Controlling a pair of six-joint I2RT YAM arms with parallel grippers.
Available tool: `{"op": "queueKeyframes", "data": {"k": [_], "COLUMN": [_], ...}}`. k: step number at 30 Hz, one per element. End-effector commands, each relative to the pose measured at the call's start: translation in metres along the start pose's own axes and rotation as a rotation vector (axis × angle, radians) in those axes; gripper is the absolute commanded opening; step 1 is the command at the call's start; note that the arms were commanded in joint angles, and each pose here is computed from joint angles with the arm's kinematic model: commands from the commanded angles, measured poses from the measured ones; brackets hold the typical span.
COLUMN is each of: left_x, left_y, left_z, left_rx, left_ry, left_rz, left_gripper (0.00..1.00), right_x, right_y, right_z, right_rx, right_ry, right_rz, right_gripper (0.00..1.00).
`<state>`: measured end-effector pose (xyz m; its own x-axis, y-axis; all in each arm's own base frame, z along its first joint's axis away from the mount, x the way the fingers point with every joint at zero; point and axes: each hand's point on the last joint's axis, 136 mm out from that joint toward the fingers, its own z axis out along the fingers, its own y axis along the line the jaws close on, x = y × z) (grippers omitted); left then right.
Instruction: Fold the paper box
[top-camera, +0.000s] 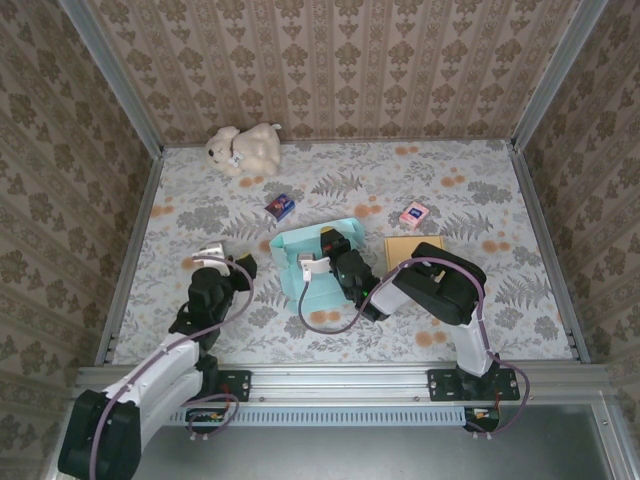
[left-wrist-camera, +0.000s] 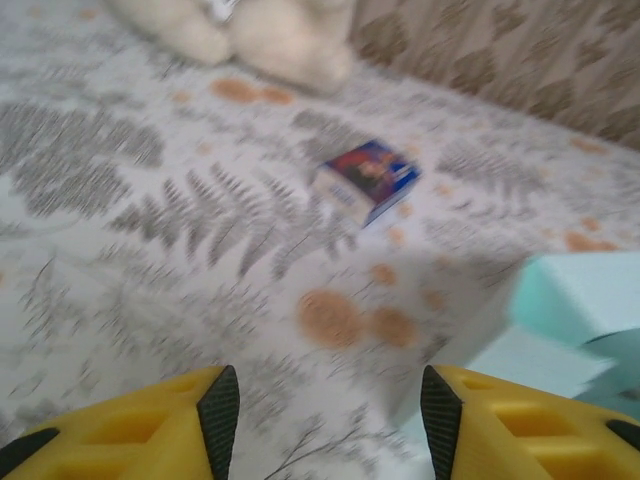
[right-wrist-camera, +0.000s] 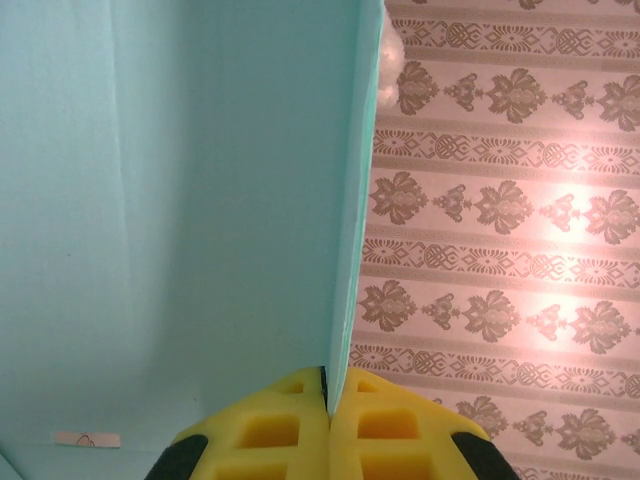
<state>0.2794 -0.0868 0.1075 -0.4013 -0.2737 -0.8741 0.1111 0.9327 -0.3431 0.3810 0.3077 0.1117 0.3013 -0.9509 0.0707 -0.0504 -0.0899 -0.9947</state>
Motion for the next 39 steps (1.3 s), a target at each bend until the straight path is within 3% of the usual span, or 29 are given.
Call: {"op": "queueKeyframes", "data": {"k": [1,12,24,28,39], "left_x": [0.014,0.023,0.034,0.038,0.036], "left_y": [0.003,-0.045,-0.086,-0.094,-0.099], "left_z": [0.004,0.049,0.052,0.054,0.075], "left_rx": [0.008,0.250,0.456,0.469,0.371], "left_ry": [0.053,0.086,0.086,0.074,-0.003], "left_rz": [-0.008,0.135,0.213,0.221,0.213], "left_gripper": [0.55,0.55,0.47,0.40,0.38], "right_x": [-0.005,-0.008,-0.011,-0.012,-0.012], "right_y": [0.034,0.032,0.034,0.035,0.035], "right_z": [-0.003,-0.004,-0.002,-0.002,-0.002], "right_rx": [-0.111,-0.111,-0.119,-0.122,-0.124], "right_ry": [-0.028,-0.036,-0.041,-0.044,-0.045], "right_rz": [-0.056,-0.058,-0.058,-0.059,-0.054], "right_gripper": [0.00,0.00,0.00,0.00,0.00]}}
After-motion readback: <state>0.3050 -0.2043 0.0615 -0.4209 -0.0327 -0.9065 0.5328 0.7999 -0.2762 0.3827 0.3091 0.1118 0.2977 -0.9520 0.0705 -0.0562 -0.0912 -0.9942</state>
